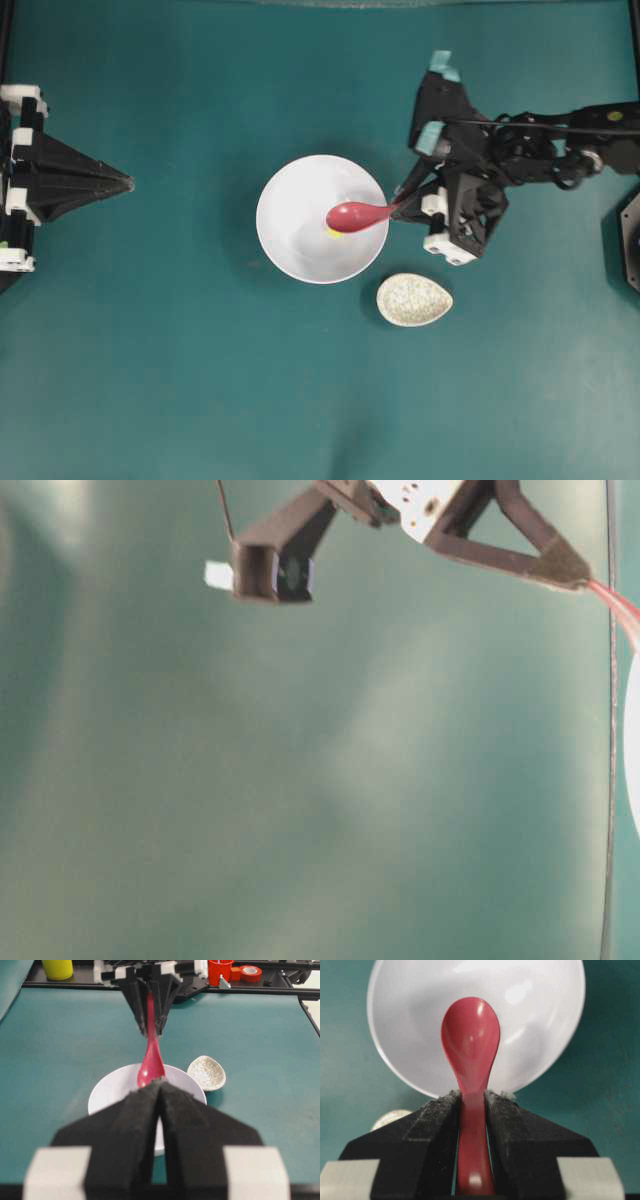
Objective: Scoop the yellow hexagonal prism block from the bowl with a spoon using the right arm.
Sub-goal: 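Lift the spoon and lower its bowl into the white bowl, then slide the spoon tip along the bowl toward the yellow block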
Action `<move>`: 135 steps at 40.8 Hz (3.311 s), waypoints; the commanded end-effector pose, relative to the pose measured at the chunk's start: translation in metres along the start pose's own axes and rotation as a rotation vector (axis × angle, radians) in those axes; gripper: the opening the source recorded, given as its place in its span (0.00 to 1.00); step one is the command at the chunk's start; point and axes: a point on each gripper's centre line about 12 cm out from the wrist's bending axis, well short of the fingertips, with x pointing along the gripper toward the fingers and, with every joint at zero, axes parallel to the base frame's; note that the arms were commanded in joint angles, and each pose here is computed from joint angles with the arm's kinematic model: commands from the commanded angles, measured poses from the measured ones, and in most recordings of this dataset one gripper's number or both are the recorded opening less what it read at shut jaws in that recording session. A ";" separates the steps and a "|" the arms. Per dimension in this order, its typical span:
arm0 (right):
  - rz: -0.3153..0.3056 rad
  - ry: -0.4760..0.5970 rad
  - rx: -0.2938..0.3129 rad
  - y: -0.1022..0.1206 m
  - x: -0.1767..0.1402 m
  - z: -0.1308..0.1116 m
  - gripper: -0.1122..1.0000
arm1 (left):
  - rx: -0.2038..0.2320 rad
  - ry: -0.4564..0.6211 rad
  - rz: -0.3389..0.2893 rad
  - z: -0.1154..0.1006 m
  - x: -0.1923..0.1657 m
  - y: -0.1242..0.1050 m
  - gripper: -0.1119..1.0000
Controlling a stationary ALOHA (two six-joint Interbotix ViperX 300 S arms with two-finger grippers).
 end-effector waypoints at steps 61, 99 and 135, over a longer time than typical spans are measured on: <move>-0.067 0.170 -0.018 -0.007 0.027 0.016 0.30 | 0.000 -0.040 0.000 0.010 0.002 0.000 0.10; -0.058 0.029 -0.035 0.000 0.054 0.049 0.30 | 0.000 -0.038 0.001 0.010 0.002 0.000 0.10; -0.026 0.022 -0.017 0.014 0.003 0.060 0.30 | -0.002 -0.029 0.001 0.008 0.002 0.000 0.10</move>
